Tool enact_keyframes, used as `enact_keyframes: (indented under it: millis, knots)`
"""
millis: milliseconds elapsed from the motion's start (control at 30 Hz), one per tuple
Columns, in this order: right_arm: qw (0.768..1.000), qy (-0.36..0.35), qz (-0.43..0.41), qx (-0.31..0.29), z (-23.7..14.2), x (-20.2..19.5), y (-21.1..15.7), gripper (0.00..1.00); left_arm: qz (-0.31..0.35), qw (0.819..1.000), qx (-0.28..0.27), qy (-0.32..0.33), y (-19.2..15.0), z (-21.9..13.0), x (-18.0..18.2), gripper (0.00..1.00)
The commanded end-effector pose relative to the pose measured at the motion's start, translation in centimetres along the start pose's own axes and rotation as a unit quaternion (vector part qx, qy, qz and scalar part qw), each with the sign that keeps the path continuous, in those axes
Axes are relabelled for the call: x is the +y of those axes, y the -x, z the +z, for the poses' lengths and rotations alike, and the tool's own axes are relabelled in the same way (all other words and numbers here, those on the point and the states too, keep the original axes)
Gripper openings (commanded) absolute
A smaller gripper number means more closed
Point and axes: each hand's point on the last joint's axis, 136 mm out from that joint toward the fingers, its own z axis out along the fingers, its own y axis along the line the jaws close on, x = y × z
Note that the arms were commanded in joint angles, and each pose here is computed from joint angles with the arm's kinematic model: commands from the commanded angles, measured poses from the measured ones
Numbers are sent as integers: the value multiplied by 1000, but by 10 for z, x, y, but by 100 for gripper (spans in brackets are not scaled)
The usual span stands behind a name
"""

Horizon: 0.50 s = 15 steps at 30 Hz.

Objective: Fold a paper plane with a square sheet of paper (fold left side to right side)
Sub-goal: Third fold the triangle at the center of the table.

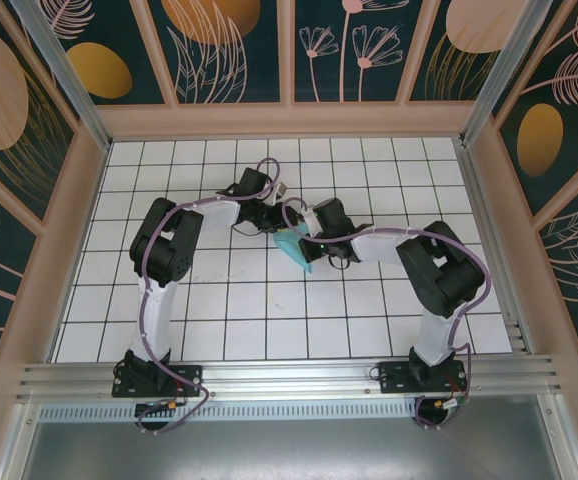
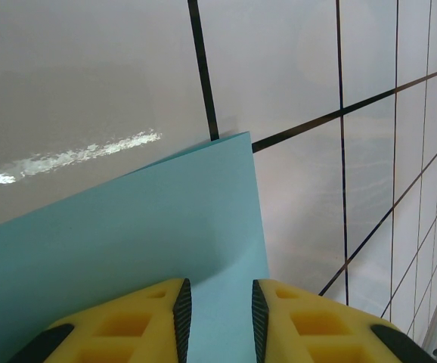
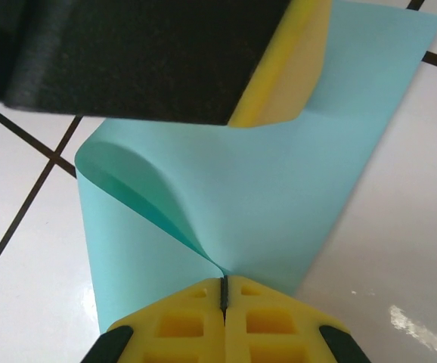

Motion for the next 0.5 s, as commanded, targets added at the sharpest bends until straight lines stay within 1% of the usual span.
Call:
enact_keyframes:
  millis: [0,467]
  knots:
    - [1000,-12,14,-1,1,-8,6,0,-11,999,33,35,-22,17,25,30]
    - [1000,-19,19,15,6,-14,1,0,-11,999,35,35,-23,17,25,30]
